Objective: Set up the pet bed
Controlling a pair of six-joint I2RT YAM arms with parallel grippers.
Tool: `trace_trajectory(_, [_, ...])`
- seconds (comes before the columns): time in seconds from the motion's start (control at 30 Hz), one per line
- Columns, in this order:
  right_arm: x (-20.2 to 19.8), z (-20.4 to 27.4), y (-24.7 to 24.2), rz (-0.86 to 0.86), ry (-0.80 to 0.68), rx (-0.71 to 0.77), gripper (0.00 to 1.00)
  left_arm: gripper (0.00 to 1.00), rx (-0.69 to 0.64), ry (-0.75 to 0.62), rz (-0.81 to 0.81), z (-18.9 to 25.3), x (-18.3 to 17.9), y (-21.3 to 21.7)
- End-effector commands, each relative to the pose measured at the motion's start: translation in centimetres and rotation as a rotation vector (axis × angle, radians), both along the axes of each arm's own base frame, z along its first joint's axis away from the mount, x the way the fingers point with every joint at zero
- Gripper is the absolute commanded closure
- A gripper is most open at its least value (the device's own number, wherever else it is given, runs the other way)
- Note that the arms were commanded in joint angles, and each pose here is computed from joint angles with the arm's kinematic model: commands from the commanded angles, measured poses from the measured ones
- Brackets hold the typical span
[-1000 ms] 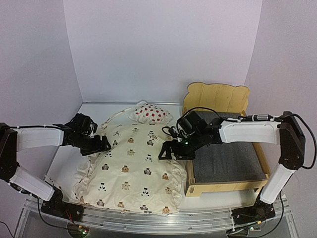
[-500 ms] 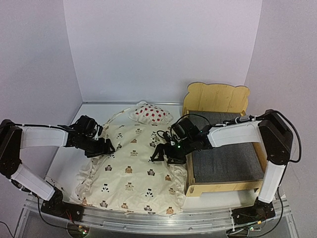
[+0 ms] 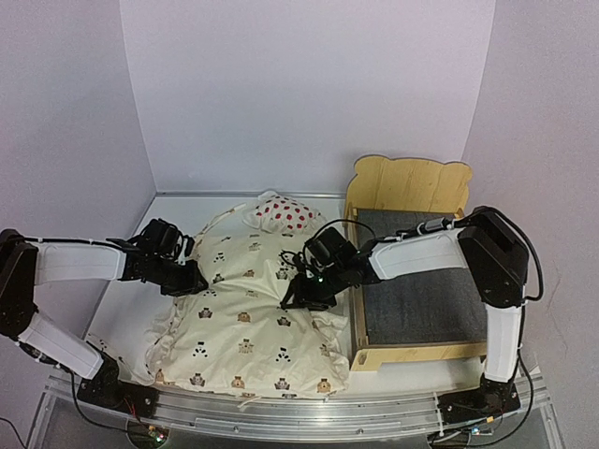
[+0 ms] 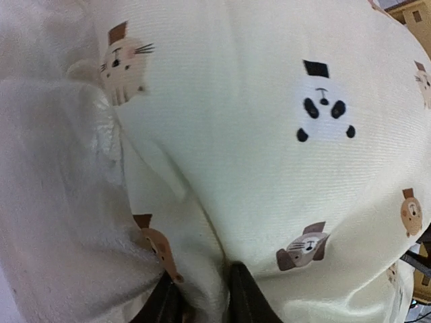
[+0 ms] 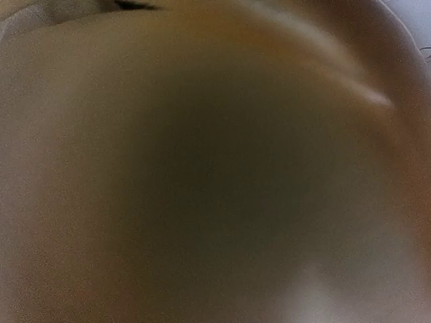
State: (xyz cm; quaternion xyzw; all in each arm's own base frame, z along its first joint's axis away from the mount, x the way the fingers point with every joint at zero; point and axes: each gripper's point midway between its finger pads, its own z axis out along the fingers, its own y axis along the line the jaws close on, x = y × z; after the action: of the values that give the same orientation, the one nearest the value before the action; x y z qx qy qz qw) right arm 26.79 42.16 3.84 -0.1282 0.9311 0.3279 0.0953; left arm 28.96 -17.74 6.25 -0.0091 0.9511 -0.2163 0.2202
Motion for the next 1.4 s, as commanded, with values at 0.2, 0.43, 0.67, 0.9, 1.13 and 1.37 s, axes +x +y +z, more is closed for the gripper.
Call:
trace_trajectory(0.2, [1.2,8.2,2.5,0.101,-0.13,0.072,0.94,1.0,-0.146,-0.133,-0.097,5.8,0.7,-3.1])
trace_trajectory(0.43, [2.5,18.5,0.0,0.093,-0.352,0.027,0.98,1.0,-0.255,-0.329,-0.135,16.4,2.3,-5.7])
trace_trajectory(0.67, [3.1,25.8,-4.4,0.029,-0.578,-0.039,1.0,1.0,-0.353,-0.44,-0.208,23.2,2.4,-9.0])
trace_trajectory(0.9, [3.3,31.9,-8.5,-0.029,-0.774,-0.1,1.0,1.0,-0.44,-0.519,-0.264,27.2,2.4,-11.2])
trace_trajectory(1.13, [1.6,37.0,-13.2,-0.071,-0.898,-0.134,1.0,1.0,-0.47,-0.587,-0.396,29.4,0.4,-17.3])
trace_trajectory(1.37, [0.5,44.2,-18.3,-0.144,-1.071,-0.198,1.0,1.0,-0.506,-0.662,-0.505,33.2,-1.1,-24.0])
